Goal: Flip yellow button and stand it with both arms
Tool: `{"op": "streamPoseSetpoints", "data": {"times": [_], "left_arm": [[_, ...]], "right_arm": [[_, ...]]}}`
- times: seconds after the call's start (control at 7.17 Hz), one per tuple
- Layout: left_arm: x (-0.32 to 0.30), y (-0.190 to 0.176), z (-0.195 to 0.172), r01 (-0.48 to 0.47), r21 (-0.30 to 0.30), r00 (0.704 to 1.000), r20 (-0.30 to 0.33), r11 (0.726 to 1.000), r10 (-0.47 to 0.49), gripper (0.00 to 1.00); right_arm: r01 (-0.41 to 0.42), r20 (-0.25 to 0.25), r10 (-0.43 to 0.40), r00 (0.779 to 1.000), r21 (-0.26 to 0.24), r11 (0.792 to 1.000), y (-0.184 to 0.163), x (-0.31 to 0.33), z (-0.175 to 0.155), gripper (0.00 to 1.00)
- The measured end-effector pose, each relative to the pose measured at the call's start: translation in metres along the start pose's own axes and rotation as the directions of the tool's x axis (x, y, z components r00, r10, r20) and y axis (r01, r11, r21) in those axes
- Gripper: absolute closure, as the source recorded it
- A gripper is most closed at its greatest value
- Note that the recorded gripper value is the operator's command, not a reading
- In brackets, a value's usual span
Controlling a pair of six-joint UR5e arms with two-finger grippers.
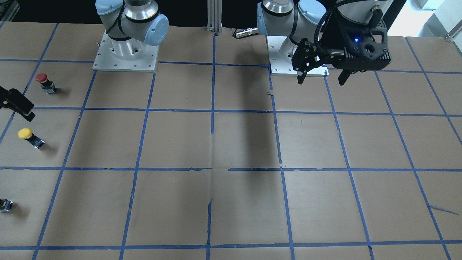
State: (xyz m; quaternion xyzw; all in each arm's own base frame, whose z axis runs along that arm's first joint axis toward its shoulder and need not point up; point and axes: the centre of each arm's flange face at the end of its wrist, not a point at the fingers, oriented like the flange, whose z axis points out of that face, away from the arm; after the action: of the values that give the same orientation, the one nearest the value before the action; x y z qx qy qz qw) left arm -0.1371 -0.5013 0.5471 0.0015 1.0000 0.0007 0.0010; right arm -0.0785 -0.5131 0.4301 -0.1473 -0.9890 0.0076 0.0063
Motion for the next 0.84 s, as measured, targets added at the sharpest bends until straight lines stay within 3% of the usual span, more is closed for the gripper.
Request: {"op": "streamPoseSetpoints", "data": {"times": [0.42, 0.84], "left_arm": [[0.0, 0.0, 0.0, -0.001, 0.002, 1.0, 0.0, 1.0, 0.001, 0.0], [-0.002, -0.002, -0.001, -0.001, 0.012, 1.0, -0.001, 1.0, 0.001, 0.0]], "right_arm": [[0.033, -0.013, -0.034, 0.999, -0.086, 0.996, 0.055, -0.132, -0.033, 0.0], [0.112, -0.022, -0.115, 0.993, -0.106, 0.988, 0.112, -0.195, -0.057, 0.0]]}}
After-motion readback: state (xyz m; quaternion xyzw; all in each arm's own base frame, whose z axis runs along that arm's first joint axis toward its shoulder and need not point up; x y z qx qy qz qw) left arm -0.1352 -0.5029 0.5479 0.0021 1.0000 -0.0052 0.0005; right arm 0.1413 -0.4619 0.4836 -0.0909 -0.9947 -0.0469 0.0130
